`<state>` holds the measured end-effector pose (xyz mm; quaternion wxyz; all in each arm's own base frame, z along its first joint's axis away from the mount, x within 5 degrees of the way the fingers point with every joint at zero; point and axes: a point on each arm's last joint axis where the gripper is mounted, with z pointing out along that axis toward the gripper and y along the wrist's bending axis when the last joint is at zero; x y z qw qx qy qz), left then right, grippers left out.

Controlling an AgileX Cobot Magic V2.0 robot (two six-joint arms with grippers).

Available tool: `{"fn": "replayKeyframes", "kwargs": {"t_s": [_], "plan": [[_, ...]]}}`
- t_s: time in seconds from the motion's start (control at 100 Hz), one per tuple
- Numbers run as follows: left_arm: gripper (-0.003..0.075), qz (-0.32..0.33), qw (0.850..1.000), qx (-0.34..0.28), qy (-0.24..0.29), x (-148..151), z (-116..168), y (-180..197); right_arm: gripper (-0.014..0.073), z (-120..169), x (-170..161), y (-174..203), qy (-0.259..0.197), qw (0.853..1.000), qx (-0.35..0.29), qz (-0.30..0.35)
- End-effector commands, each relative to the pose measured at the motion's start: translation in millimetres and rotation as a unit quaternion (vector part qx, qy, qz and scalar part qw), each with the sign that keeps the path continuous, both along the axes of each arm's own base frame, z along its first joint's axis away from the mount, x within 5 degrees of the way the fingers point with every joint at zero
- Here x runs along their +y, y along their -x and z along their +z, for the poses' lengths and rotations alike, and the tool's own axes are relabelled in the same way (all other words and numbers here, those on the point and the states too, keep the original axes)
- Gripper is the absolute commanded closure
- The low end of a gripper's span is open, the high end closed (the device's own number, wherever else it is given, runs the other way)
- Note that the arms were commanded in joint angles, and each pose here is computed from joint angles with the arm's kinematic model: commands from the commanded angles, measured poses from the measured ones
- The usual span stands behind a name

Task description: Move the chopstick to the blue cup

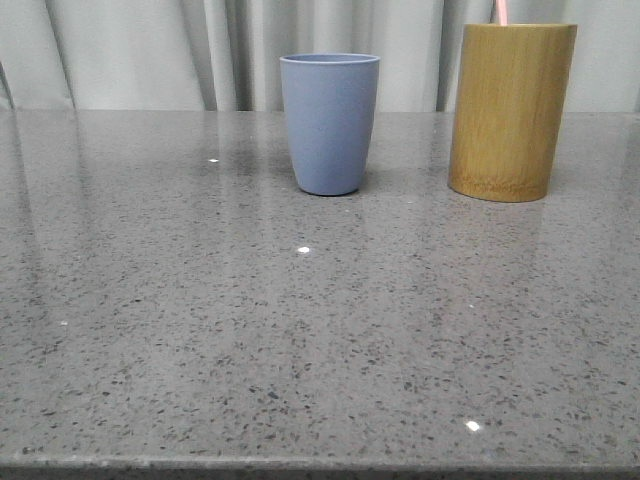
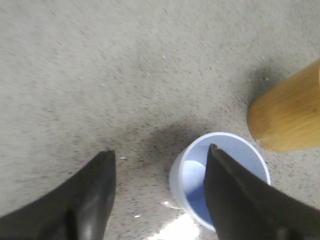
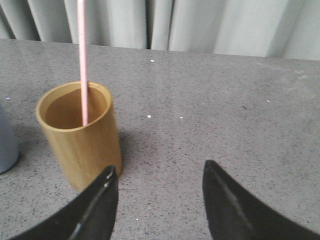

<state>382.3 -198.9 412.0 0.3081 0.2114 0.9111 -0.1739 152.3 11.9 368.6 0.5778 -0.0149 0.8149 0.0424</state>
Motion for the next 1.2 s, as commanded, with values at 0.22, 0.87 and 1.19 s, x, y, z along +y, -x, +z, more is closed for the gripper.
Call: {"fn": "replayKeyframes", "kwargs": {"t_s": [0.22, 0.87, 1.19], "plan": [[0.0386, 0.062, 0.991, -0.121, -0.017, 47.2, 85.8, 66.4, 0.0193, 27.2, 6.0, -6.9, -0.004, 0.998, -0.062, 0.017], [0.0386, 0.095, 0.978, -0.187, -0.009, 118.3, 53.3, 199.4, 0.0193, 62.5, 24.4, -74.3, -0.022, 0.998, -0.04, 0.042], [0.0386, 0.106, 0.97, -0.215, 0.024, 147.6, 26.0, 261.9, 0.0152, 75.2, 46.6, -120.5, -0.028, 0.997, -0.012, 0.074]]}}
